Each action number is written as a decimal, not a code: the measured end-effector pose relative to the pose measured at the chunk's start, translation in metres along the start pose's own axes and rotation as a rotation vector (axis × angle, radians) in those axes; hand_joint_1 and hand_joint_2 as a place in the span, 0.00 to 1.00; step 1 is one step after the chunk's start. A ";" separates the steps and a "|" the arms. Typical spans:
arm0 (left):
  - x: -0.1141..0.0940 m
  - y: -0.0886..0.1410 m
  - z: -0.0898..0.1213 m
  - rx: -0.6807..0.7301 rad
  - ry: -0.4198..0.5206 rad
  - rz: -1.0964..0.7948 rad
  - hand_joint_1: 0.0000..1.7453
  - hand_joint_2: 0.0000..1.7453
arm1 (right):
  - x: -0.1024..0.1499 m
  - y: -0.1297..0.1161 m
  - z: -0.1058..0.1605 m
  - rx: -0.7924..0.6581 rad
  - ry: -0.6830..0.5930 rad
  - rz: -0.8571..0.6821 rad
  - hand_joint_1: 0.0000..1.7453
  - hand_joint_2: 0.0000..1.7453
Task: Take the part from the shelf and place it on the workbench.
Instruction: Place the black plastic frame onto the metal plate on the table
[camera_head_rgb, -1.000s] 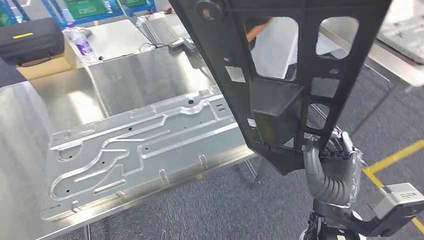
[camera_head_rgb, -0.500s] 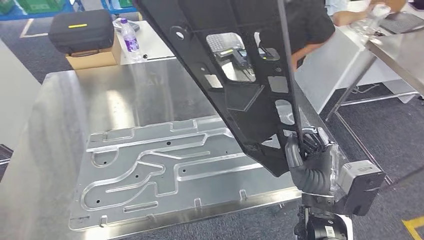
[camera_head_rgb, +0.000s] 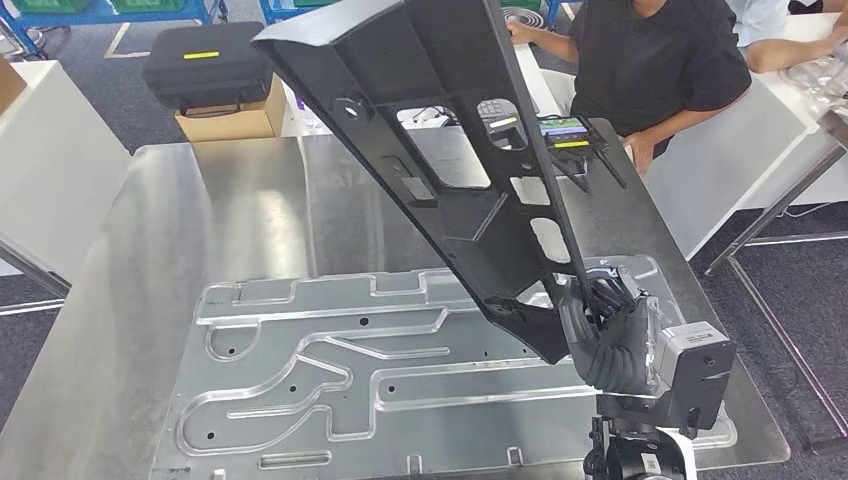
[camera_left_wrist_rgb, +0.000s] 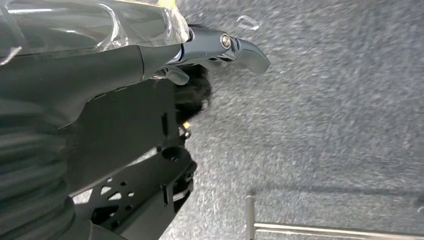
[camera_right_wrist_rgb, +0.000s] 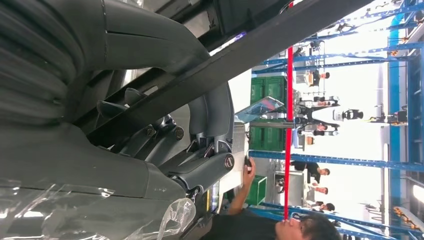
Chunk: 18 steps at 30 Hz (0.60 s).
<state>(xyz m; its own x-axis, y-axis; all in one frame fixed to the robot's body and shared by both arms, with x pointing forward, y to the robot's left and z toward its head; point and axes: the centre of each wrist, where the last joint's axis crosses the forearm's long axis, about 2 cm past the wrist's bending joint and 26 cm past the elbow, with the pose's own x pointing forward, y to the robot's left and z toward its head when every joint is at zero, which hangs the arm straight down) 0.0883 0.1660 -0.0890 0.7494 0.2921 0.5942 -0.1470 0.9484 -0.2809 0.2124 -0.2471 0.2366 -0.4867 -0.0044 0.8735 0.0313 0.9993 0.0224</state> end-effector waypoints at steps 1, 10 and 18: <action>0.000 0.000 0.000 0.006 0.001 -0.013 0.00 1.00 | -0.001 0.000 0.001 -0.001 0.002 0.001 0.00 0.00; -0.001 0.000 0.001 0.047 0.064 -0.043 0.00 0.00 | -0.007 -0.005 0.007 -0.014 0.024 0.011 0.00 0.00; -0.001 0.001 0.001 0.023 0.072 -0.024 0.00 0.00 | -0.010 -0.006 0.006 -0.021 0.031 0.011 0.00 0.00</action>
<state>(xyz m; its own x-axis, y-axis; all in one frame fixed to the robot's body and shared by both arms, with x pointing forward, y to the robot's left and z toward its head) 0.0869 0.1666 -0.0895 0.7973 0.2603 0.5445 -0.1426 0.9579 -0.2491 0.2115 -0.2532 0.2246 -0.4587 0.0052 0.8886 0.0552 0.9982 0.0226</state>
